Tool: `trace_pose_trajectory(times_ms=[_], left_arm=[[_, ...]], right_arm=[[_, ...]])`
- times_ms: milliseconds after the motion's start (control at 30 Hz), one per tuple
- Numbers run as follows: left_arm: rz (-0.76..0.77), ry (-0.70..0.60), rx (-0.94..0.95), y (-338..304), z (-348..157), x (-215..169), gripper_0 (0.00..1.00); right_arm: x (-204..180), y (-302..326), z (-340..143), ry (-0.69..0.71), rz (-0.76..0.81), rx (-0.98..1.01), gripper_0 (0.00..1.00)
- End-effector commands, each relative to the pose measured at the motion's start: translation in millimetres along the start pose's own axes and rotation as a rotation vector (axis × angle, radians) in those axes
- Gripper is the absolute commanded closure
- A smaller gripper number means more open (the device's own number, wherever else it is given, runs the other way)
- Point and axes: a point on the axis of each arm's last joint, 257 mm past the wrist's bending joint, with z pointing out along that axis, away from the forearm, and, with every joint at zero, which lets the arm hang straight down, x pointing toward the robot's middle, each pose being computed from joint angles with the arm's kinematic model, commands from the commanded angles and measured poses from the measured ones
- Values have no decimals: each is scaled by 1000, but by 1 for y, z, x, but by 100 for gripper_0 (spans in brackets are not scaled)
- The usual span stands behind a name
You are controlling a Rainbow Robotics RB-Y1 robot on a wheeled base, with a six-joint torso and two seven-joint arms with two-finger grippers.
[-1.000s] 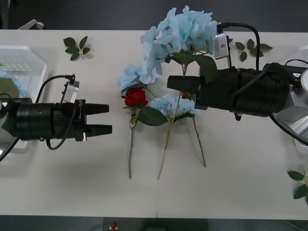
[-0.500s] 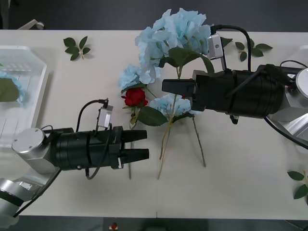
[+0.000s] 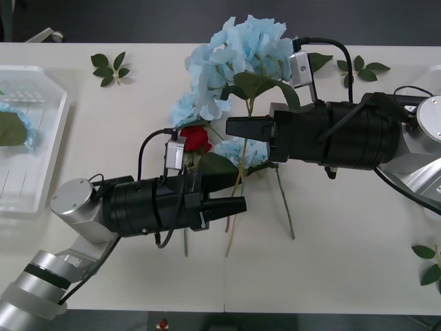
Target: Put the red flowers into the right box and the blue flowers into the left box
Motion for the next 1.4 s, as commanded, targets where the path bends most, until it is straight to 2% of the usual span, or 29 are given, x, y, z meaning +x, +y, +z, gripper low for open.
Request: trace_pose_trajectory(times_ms=[33,67,100,133,200,533,567,633,667,967,1167,1333,1367,1400], left_arm=[[55,-11,29,-10,24,-14,54],[56,-12,25,-9,25,-15,63],[55,-14,19,-7,26,-15,79],[54,-16,16,-7,29,-16,88],[55,-17,10,-5,29,-16,100],[60,-15,-8,0,27,-18,100],[61,-13,-11,1,26,-17,100],[61,-15,-13,2,25,-18,100],[62,-14,-18,3,24,-19,100],[80,3,-69,18,-9,-30,100],[170,94,-136,36,-63,-53,100],[274,210,-203,48,-114,-82,100],[274,210,-203,48,-114,-82,100],[193,266,-275,55,-145,-94,100]], right_arm=[[-14,11,3,-14,-20,-21,100],[-14,10,3,-15,-20,-20,100],[-15,10,3,-17,-20,-18,100],[-15,9,3,-18,-22,-17,100],[-16,9,3,-21,-21,-16,100],[-17,8,3,-27,-12,-10,100],[-17,8,3,-27,-10,-11,92],[-17,8,3,-28,-3,-14,16],[-19,9,3,-31,2,-14,0],[-19,9,2,-33,25,-15,0],[-17,-3,-10,-6,86,31,0],[-8,-32,-29,68,103,161,0],[-8,-32,-29,68,103,161,0],[0,-47,-39,122,136,233,0]])
